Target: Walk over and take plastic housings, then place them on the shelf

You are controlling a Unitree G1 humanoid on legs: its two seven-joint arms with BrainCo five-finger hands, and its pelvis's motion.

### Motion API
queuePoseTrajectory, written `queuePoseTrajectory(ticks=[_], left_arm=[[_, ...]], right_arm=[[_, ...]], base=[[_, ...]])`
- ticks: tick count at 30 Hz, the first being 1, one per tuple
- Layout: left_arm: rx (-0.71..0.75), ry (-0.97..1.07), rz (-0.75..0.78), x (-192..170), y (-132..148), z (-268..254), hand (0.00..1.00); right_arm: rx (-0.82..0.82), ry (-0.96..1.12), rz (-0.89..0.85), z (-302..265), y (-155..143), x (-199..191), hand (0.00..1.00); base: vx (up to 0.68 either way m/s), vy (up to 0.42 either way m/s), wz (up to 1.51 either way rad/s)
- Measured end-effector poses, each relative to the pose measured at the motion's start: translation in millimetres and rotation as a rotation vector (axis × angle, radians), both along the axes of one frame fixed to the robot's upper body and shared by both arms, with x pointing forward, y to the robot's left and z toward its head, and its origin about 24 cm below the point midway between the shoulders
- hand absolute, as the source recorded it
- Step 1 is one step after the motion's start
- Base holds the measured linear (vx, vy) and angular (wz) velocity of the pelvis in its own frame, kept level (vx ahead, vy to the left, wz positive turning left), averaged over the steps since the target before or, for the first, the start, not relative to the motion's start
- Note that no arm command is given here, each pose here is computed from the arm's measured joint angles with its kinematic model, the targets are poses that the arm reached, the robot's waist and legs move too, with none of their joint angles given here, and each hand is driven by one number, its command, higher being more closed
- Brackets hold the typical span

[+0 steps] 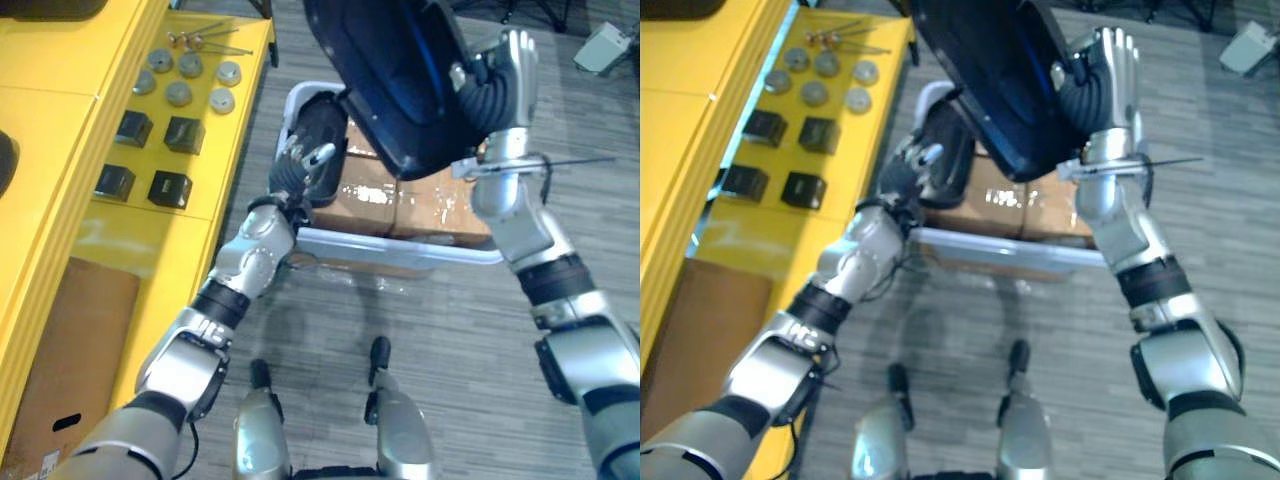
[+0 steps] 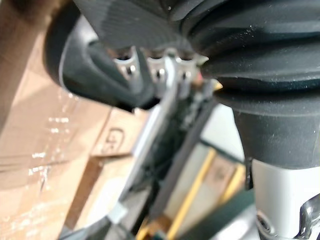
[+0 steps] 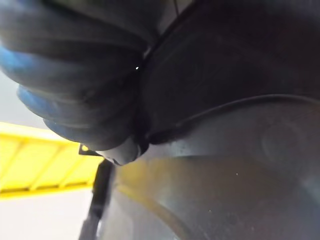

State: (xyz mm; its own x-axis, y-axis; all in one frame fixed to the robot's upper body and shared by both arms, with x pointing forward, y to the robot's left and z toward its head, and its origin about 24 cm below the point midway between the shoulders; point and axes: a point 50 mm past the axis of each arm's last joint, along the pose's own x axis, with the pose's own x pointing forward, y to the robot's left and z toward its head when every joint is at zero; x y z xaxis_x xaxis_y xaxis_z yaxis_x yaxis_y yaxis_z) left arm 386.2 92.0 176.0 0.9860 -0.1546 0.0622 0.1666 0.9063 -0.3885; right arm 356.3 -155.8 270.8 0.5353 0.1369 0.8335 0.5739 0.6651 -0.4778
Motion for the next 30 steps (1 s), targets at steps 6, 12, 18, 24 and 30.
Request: queuePoseTrajectory(ticks=[6,12,18,24,30], left_arm=[[-0.083,0.014,-0.035,0.5,-0.5,-1.4,0.0],[-0.263,-0.022,-0.194,-3.9,-17.4,1.6,0.0],[-0.389,-0.074,-0.242,-6.9,-21.9,3.5,1.0],[-0.407,-0.161,-0.237,-8.7,-19.5,12.1,1.0],[-0.397,-0.159,-0.177,-8.5,-15.0,8.7,1.0]], right_arm=[[-0.035,0.073,0.093,-22.0,21.4,-2.3,1.0],[-0.054,0.134,0.129,-40.0,32.3,-1.7,1.0],[-0.014,0.17,0.126,-50.5,32.0,3.4,1.0],[0.048,0.169,0.142,-53.8,36.3,3.5,1.0],[0.06,0.168,0.178,-56.9,45.5,1.1,1.0]], base=[[0.0,0.028,0.01],[0.0,0.006,0.0],[0.0,0.015,0.02],[-0.01,0.023,0.06],[0.0,0.0,0.0]])
